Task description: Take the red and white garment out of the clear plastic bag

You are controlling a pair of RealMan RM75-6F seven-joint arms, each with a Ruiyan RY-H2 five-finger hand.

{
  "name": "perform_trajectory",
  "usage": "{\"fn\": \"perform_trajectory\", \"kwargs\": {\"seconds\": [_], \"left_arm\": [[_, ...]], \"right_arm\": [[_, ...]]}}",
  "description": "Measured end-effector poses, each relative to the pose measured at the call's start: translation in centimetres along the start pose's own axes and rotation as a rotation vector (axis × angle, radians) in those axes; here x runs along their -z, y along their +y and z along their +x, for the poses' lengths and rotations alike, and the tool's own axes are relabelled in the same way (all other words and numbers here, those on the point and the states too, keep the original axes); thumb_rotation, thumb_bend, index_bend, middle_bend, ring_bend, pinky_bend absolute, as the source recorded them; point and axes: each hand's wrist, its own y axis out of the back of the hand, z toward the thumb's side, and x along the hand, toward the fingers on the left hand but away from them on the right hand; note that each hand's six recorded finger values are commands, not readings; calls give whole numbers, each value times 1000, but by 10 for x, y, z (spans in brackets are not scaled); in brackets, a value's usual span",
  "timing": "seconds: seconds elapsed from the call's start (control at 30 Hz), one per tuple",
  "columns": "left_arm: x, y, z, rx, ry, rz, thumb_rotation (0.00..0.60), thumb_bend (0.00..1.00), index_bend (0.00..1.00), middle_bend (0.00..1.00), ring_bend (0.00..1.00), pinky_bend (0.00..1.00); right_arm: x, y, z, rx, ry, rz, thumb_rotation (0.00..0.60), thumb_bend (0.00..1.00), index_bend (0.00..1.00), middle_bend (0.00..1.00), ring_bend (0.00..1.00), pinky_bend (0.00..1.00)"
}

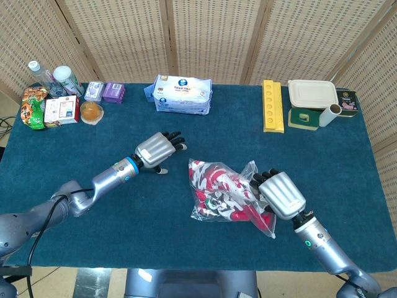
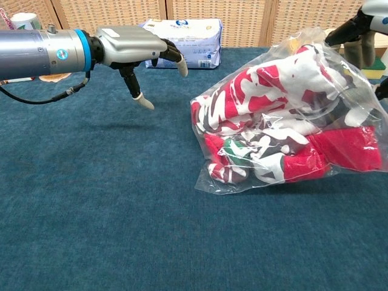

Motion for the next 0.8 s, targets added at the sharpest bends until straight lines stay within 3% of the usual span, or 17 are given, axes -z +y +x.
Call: {"fn": "perform_trajectory", "kwargs": {"seconds": [0.3, 0.8], "left_arm": [[-25, -4, 33, 5, -15, -9, 600, 184, 244, 182, 104, 297], [-50, -16, 66, 43, -21, -45, 600, 288, 368, 182, 104, 297]], "right_arm": [[2, 0, 0, 0, 1, -9, 600, 546, 713, 463, 558, 508], [11, -4, 2, -13, -9, -32, 600, 545, 716, 466, 559, 502]]}}
